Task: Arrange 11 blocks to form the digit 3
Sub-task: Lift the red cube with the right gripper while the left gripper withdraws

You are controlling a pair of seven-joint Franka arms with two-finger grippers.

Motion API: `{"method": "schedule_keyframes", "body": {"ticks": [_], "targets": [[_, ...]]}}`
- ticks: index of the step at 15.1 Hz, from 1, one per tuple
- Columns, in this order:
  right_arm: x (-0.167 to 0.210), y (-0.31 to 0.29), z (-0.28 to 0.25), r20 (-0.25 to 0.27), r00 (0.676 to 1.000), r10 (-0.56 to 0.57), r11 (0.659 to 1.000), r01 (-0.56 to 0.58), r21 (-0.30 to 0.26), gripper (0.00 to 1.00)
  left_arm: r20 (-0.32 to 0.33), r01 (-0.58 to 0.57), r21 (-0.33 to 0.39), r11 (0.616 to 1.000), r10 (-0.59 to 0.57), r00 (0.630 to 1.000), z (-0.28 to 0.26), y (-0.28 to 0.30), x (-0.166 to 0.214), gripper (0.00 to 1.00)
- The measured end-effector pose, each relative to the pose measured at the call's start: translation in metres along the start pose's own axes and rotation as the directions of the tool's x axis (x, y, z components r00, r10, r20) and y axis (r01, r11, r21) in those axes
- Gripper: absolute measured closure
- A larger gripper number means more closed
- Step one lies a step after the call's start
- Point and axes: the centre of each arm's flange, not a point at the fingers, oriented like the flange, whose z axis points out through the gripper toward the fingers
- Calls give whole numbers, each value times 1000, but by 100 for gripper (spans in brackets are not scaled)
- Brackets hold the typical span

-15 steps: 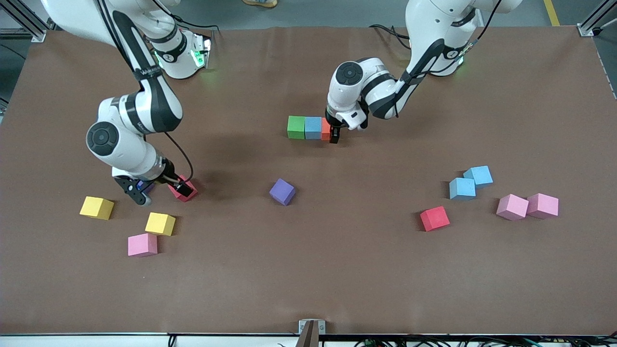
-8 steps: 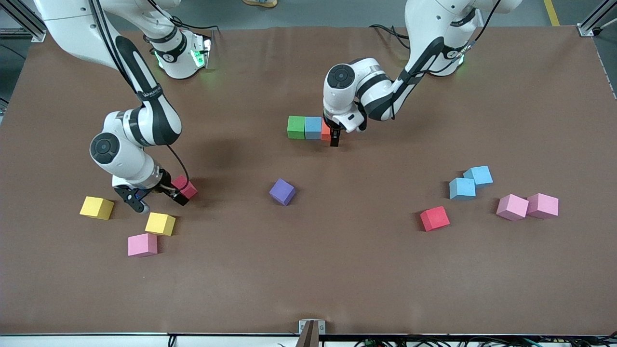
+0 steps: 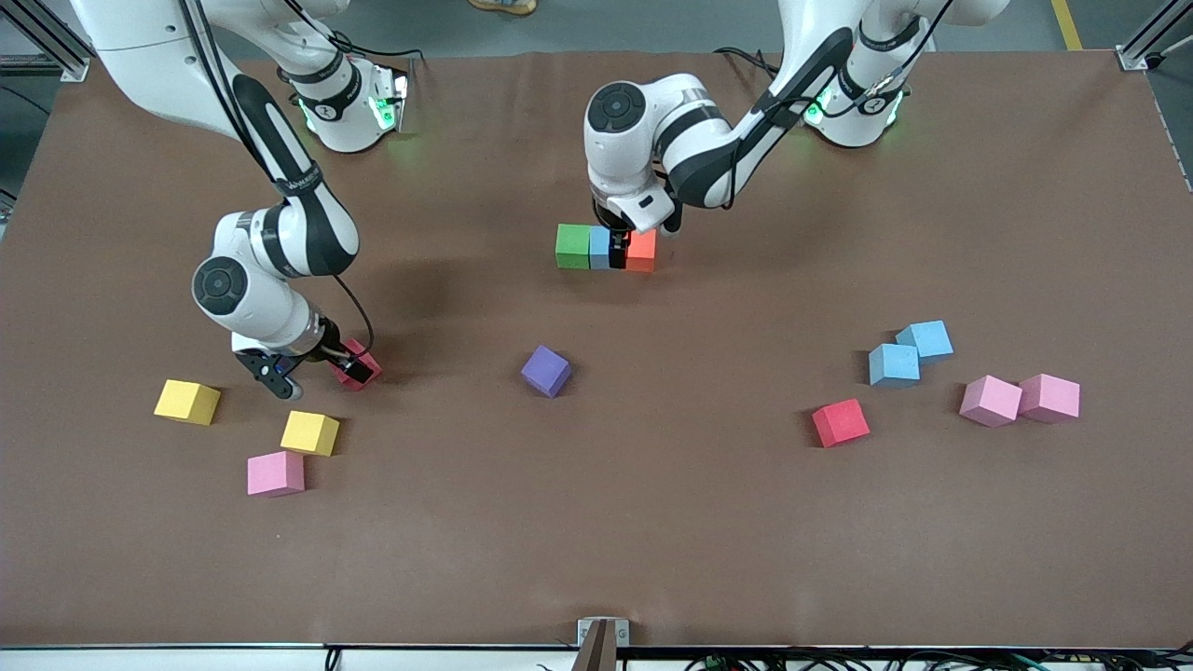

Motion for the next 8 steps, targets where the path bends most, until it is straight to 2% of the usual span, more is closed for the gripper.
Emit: {"method": "schedule_keyframes", "body": {"ticks": [2,4,5,7,8], "targets": [[-1,1,7,8,1000,0,1000,1,-8,1,-21,-4,3,1000,4,1000,-16,14,3,0],[-1,2,11,10,1000,-1,1000,1,-10,8,-34,-30,2,1000,30,999,-35,38,16,0],[-1,2,13,10,1000,0,1000,0,-11,8,-35,-50,1,999,50,998,-45,55,28,0],[0,2,15,8,1000,1,1000,-1,-10,20,-29,-101,-7,995,100,995,-66,92,59,0],[0,2,15,8,1000,1,1000,-1,-10,21,-25,-132,-15,991,131,991,-78,112,79,0]]}}
